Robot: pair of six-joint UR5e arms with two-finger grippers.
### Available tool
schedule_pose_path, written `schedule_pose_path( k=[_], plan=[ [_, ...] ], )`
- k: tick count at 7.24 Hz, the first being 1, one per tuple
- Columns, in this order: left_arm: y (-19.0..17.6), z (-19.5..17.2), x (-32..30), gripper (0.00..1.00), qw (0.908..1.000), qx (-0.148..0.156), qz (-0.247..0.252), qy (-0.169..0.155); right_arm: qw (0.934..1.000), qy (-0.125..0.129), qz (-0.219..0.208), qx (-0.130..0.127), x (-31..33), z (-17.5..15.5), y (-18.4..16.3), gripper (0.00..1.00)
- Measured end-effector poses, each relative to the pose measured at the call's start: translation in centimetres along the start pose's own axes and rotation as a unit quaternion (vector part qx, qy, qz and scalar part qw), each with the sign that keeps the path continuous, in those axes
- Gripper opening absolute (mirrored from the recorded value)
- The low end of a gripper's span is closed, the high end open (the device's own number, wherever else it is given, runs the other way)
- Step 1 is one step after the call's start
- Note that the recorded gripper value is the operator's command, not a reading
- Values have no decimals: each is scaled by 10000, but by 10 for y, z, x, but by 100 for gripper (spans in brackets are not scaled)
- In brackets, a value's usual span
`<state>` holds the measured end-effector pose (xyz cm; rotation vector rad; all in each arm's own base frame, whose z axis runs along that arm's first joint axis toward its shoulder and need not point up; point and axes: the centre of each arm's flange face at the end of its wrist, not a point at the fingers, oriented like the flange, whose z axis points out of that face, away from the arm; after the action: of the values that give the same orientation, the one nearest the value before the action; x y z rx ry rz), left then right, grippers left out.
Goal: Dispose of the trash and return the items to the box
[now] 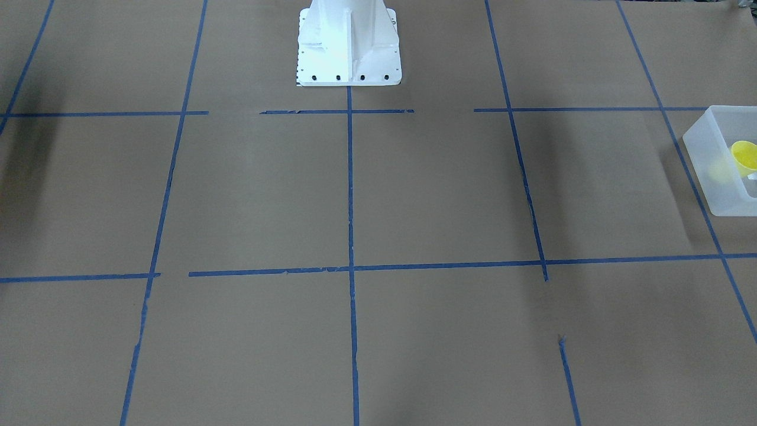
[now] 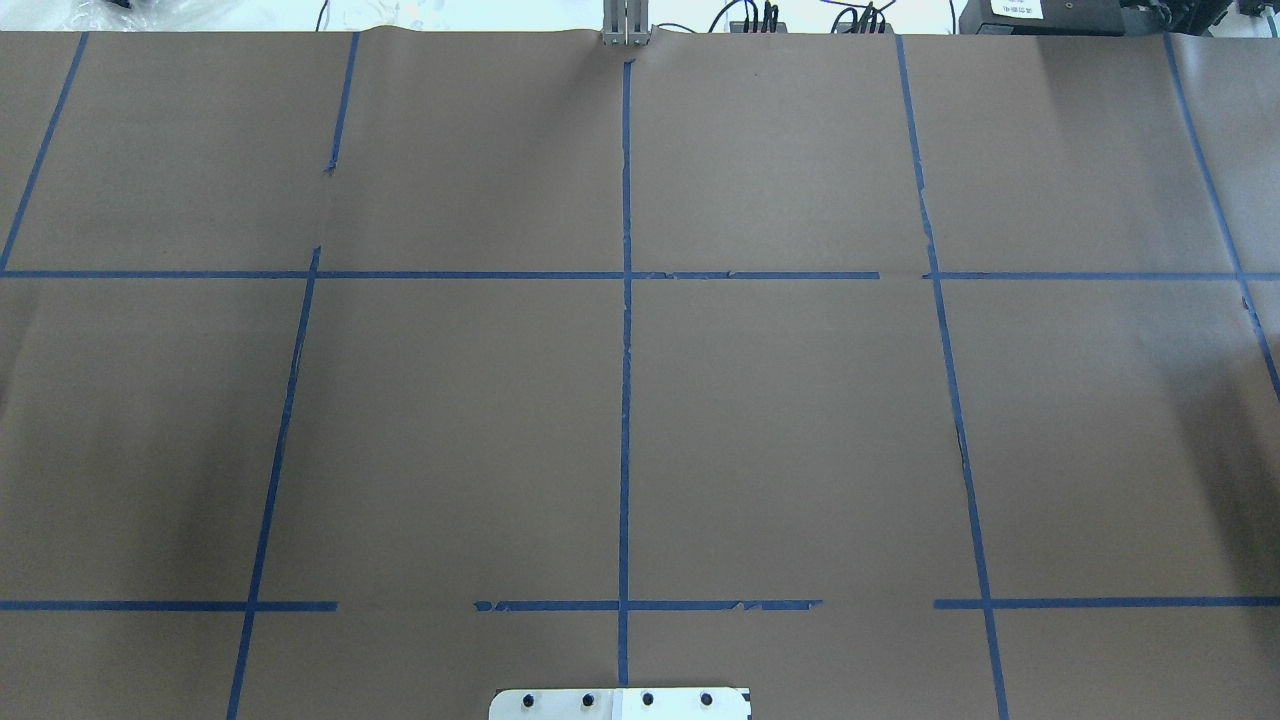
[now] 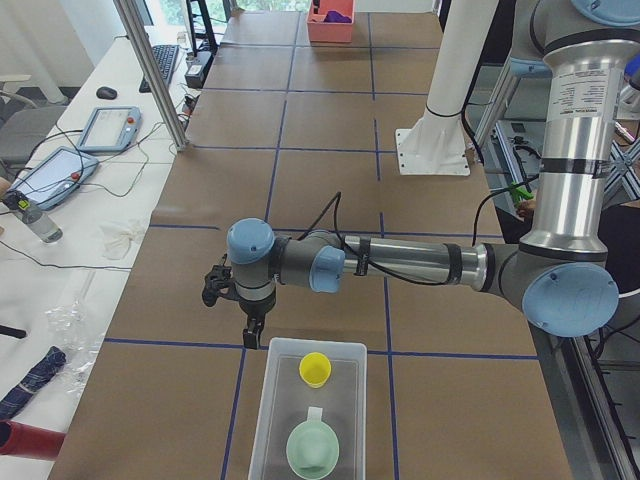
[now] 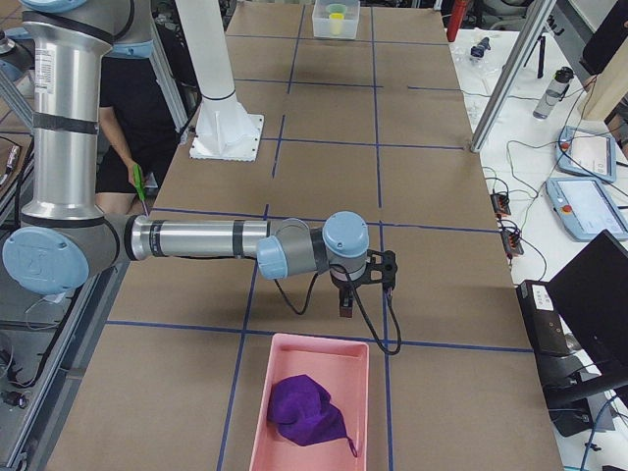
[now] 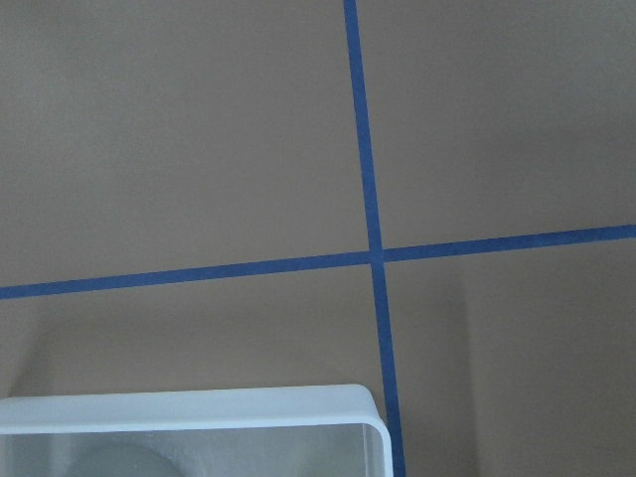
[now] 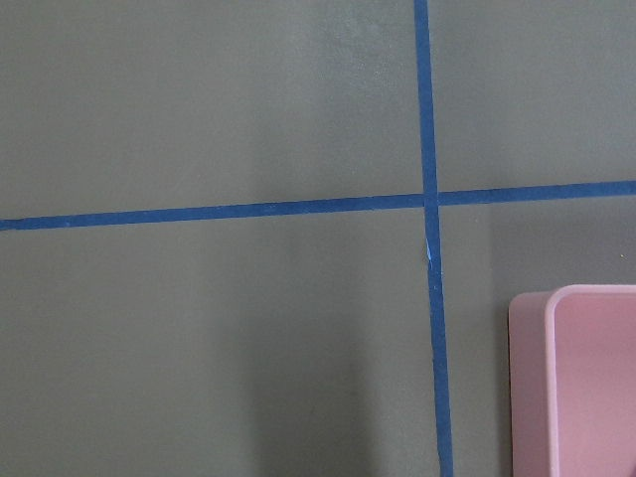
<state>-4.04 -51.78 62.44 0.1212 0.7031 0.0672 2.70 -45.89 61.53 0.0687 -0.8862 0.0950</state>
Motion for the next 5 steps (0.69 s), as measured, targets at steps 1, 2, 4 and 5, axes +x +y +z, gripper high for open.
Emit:
schedule_pose_path(
  k=[1, 2, 4, 5],
  plan=[
    [-1, 0, 1, 100, 10000, 4, 5, 1, 10000, -2, 18, -17, 2, 1, 1, 100],
    [-2, -1, 2, 100, 10000, 8, 9, 1, 10000, -11, 34, -17, 2, 0, 1, 100],
    [-5, -2, 3, 100, 10000, 11, 6, 2, 10000, -24, 63, 0, 3, -2, 0, 100],
    [-5, -2, 3, 100, 10000, 12, 6, 2, 10000, -26, 69, 1, 3, -2, -1, 100]
  ],
)
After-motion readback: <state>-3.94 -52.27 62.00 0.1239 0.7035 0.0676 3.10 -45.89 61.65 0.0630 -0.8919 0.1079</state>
